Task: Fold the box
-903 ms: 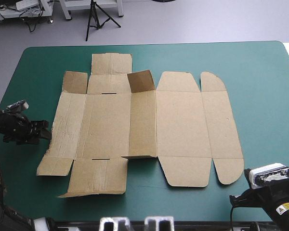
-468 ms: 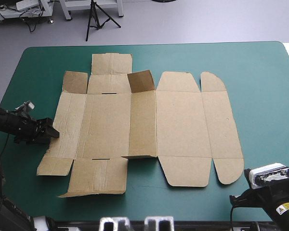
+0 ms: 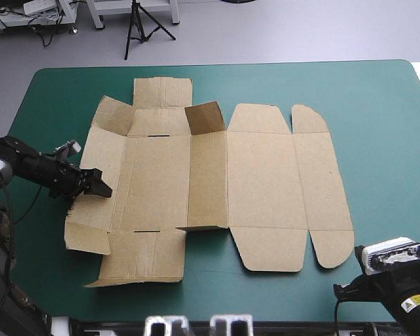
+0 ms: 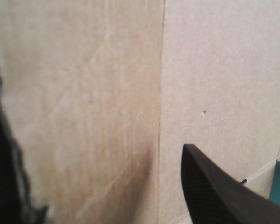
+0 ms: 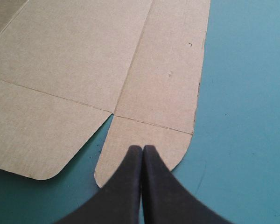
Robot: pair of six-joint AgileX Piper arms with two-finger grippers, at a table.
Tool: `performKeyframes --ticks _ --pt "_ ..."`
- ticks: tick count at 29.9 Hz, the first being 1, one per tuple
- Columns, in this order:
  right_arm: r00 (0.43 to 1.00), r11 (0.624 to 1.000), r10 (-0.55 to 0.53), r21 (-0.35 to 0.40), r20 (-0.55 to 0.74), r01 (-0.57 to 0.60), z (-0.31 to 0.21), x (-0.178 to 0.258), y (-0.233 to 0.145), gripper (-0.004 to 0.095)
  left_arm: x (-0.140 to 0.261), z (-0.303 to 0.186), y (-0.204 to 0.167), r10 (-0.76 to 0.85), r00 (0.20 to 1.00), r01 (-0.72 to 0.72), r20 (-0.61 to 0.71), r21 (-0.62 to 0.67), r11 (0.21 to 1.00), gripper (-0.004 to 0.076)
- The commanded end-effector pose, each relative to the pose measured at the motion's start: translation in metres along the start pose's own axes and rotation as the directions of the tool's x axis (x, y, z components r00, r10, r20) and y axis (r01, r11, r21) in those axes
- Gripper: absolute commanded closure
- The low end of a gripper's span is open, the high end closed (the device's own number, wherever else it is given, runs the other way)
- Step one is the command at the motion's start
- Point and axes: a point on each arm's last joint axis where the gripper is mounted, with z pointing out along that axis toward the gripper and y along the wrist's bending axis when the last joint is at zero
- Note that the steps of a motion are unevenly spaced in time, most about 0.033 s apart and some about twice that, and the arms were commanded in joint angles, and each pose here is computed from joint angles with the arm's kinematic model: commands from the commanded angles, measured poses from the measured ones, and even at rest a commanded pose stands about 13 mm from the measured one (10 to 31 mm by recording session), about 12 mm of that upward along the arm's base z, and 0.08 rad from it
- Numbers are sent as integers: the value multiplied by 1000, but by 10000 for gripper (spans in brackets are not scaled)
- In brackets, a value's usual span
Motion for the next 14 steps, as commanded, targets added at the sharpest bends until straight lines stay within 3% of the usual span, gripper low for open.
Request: performKeyframes --ticks 1,4,6,8,14 --pt "998 1000 10 10 61 -11 -2 -11 -2 925 3 1 -19 16 999 -12 -50 78 997 323" --pt "998 1000 11 8 62 -12 -2 -11 -2 925 3 2 -20 -1 998 5 -55 76 997 416" --pt "998 1000 11 8 62 -12 -2 -11 -2 925 3 2 -20 -18 998 22 -56 75 997 551" --pt "998 1000 14 8 62 -14 -2 -11 -2 924 3 2 -20 -18 998 23 -55 77 997 734" --pt "998 1000 29 5 58 -30 -2 -10 -1 925 -9 -21 -37 25 998 -30 54 92 995 732"
